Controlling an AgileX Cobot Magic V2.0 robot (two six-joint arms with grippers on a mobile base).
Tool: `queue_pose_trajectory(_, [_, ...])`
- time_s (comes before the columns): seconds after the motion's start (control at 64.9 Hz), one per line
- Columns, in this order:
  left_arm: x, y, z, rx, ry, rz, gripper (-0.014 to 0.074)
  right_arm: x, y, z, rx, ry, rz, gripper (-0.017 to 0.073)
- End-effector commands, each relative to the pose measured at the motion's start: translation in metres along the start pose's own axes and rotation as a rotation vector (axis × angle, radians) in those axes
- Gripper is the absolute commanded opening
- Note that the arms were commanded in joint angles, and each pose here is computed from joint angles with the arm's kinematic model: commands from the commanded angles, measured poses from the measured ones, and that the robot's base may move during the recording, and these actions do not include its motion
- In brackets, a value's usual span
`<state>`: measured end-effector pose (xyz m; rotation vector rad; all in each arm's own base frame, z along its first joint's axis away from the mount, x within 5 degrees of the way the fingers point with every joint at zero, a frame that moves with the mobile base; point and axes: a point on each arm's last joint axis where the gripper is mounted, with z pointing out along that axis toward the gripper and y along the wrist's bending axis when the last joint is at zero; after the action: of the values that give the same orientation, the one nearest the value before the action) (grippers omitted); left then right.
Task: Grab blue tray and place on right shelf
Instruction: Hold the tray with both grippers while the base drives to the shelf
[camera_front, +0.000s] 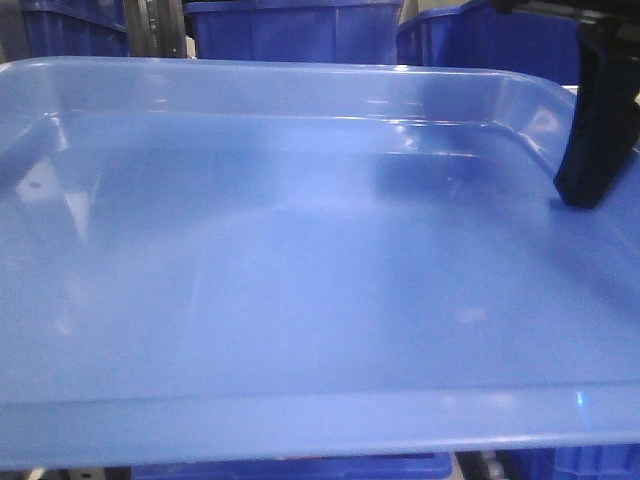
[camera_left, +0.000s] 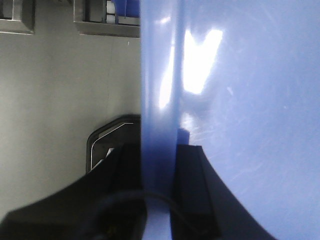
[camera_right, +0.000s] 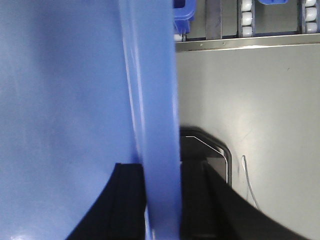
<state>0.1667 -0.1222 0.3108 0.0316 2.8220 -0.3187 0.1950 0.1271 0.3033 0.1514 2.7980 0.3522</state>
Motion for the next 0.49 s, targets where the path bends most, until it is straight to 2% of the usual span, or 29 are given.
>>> queue_pose_trajectory(0.0, [-0.0003, -0.0032, -0.0110, 0.032, -0.033, 0.004, -0.0017, -0.0055, 0.0032, -0.0147, -0.051, -0.084, -0.001, 0.0214])
queue_pose_trajectory(0.478, [-0.0003, -0.0032, -0.0110, 0.032, -0.033, 0.004, -0.0017, -0.0055, 0.0032, -0.0147, -0.051, -0.084, -0.001, 0.0214])
